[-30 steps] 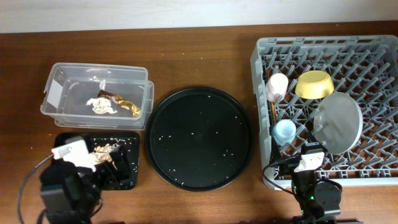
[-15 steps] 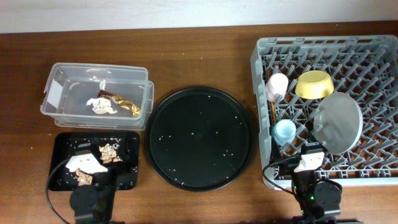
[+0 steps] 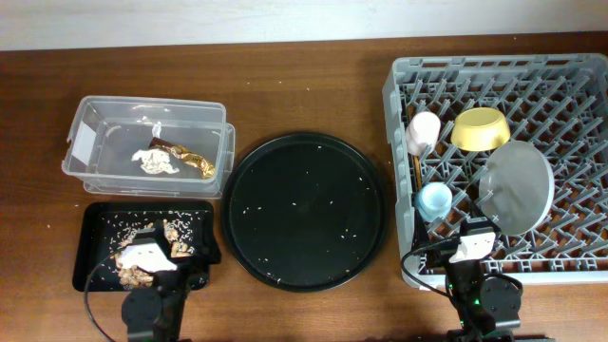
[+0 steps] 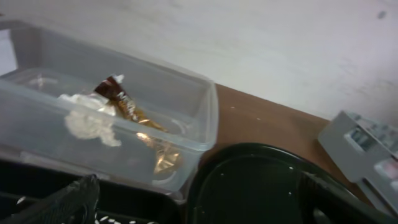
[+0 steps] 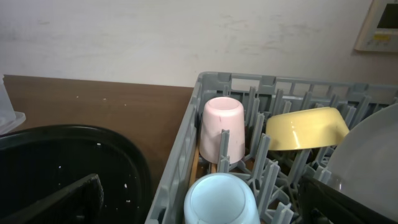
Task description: Sort waste into correct bins and load items into the dishwasher rack
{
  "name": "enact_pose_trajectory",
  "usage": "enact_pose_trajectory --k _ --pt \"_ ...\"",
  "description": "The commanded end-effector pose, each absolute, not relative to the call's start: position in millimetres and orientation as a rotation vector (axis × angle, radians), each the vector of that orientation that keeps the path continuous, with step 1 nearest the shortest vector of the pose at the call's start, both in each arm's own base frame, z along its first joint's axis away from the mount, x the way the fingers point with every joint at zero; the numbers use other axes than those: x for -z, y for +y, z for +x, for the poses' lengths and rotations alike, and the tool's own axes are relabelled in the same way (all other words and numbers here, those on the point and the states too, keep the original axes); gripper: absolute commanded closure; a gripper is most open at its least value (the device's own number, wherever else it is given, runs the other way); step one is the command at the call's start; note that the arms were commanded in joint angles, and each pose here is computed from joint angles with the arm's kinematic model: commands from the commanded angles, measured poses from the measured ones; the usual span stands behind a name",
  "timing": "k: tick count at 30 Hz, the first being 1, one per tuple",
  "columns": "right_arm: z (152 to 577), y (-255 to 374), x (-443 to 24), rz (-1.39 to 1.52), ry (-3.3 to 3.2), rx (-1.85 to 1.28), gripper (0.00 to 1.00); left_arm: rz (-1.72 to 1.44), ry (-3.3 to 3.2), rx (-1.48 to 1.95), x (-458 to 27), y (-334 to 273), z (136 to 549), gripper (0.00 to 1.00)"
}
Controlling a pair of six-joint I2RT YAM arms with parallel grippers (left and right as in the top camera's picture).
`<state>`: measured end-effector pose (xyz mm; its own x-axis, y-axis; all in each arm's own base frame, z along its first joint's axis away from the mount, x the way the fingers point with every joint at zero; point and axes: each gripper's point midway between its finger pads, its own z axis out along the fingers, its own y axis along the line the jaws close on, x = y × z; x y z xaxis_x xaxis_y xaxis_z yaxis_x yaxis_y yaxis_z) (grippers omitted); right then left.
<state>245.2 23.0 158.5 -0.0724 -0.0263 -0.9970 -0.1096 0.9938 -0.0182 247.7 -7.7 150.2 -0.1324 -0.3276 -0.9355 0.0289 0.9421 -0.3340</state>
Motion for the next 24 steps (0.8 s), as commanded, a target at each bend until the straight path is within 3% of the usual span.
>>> enact_pose_trajectory --k 1,5,15,24 --pt "245.0 23.0 -156.8 -0.093 1.642 -0.076 0.02 -0.046 1.670 0.218 -152.7 -19.4 246.3 0.01" --pt "245.0 23.0 -156.8 -0.093 1.642 -0.076 0.02 0.159 1.656 0.098 -153.6 -31.0 244.9 0.01" --pt "245.0 23.0 -156.8 -0.093 1.642 -0.076 0.01 0.136 1.667 -0.124 -151.6 -5.5 246.7 0.01" --pt "245.0 23.0 -156.8 -0.093 1.642 -0.076 0.02 0.091 1.661 -0.108 -153.6 0.7 246.4 0.01"
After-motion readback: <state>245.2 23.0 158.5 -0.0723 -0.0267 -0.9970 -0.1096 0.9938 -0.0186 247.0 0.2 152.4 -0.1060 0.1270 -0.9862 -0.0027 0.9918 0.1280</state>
